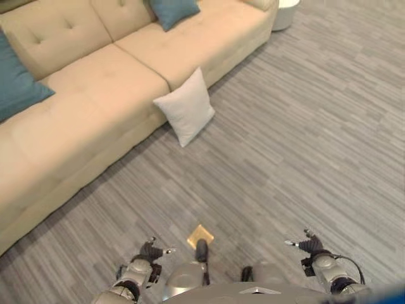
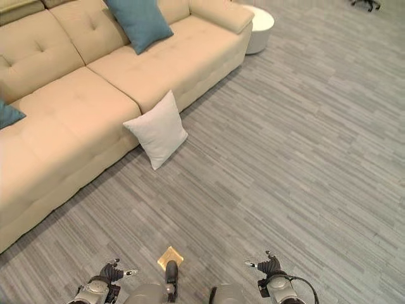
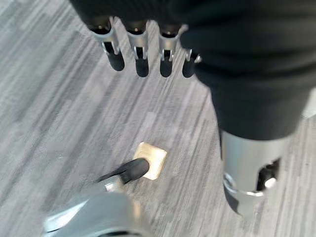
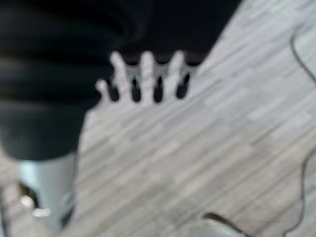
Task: Pick up all the scattered cushions and arrange them neatly on the sofa.
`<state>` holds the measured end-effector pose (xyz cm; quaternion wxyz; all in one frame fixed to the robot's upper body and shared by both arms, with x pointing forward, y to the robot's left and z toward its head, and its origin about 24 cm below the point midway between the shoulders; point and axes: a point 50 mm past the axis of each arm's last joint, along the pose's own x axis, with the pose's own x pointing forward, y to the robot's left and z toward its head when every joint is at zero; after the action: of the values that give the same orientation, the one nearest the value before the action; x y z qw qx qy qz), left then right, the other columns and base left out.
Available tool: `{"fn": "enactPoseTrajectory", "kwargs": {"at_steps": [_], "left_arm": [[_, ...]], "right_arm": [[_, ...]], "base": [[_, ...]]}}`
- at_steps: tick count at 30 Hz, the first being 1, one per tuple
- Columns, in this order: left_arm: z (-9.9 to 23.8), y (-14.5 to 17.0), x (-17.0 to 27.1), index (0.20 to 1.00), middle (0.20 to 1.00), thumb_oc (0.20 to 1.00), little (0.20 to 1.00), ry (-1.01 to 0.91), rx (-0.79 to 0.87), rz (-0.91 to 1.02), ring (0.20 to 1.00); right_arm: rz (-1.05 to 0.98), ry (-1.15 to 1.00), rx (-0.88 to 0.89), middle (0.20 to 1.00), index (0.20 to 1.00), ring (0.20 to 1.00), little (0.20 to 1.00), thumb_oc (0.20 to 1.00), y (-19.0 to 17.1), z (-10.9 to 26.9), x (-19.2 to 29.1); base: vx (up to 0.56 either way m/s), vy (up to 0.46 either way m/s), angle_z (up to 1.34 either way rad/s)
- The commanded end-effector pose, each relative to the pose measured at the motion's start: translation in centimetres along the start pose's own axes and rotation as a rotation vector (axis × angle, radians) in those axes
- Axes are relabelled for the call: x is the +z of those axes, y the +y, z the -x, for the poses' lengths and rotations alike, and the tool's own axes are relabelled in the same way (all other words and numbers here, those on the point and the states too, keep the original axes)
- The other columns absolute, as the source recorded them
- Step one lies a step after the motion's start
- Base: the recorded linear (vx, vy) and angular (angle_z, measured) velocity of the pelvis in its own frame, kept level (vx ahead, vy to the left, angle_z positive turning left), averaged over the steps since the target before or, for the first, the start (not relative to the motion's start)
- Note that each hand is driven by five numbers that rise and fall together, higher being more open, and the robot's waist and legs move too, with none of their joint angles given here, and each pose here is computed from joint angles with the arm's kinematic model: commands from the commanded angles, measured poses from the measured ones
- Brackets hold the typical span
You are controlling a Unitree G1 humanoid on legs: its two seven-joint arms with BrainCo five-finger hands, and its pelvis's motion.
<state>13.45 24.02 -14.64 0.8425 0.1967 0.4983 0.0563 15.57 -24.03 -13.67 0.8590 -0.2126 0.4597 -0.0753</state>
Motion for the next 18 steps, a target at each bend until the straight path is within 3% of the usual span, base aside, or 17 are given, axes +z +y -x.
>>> {"fn": "enactPoseTrajectory", "kwargs": {"at_steps": [1,11,18], "left_arm": [[-0.1,-0.2,0.7,1.000,1.000,1.000,1.000,-0.026,0.003,0.025,1.000],[0.1,-1.1,0.0,1.000,1.000,1.000,1.000,-0.002,-0.028,0.007,1.000],[-0.1,-1.3,1.3,1.000,1.000,1.000,1.000,-0.040,-0.034,0.042,1.000]], "right_arm": [[0.007,-0.028,-0.039,1.000,1.000,1.000,1.000,1.000,-1.4,-0.3,0.6],[0.046,0.013,-0.035,1.000,1.000,1.000,1.000,1.000,-1.9,-0.1,-0.8],[0.023,0.049,-0.057,1.000,1.000,1.000,1.000,1.000,-2.5,0.1,-1.9]], "base": [[0.26,-0.072,0.28],[0.30,-0.168,0.36],[0.14,-0.207,0.42]]}}
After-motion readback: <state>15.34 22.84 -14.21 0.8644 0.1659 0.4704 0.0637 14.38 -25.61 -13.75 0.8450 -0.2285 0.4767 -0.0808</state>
